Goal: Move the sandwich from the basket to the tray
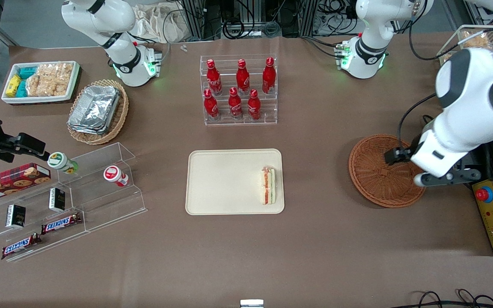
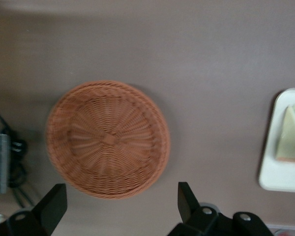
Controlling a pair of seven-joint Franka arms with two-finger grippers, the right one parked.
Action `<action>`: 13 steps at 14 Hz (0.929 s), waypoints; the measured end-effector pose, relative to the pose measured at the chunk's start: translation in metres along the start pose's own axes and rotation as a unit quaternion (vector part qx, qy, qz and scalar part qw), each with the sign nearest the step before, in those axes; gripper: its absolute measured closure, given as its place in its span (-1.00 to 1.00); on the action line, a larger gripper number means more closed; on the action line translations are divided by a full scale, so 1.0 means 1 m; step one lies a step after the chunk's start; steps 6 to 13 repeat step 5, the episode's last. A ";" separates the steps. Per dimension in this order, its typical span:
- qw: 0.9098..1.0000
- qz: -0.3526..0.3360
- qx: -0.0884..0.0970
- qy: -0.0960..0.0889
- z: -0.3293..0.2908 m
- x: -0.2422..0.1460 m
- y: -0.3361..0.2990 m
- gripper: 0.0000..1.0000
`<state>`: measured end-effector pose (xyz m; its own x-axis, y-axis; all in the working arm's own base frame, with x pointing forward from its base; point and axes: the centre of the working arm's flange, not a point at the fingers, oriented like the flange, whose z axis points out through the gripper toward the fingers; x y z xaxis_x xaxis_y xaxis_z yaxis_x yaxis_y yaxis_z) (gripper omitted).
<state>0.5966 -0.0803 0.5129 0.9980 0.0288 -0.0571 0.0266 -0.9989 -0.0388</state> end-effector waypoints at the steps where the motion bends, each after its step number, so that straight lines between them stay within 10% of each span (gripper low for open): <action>1: 1.000 0.017 0.003 -0.005 -0.004 -0.006 -0.016 -1.00; 13: 0.998 0.054 0.005 -0.016 -0.017 -0.014 -0.055 -1.00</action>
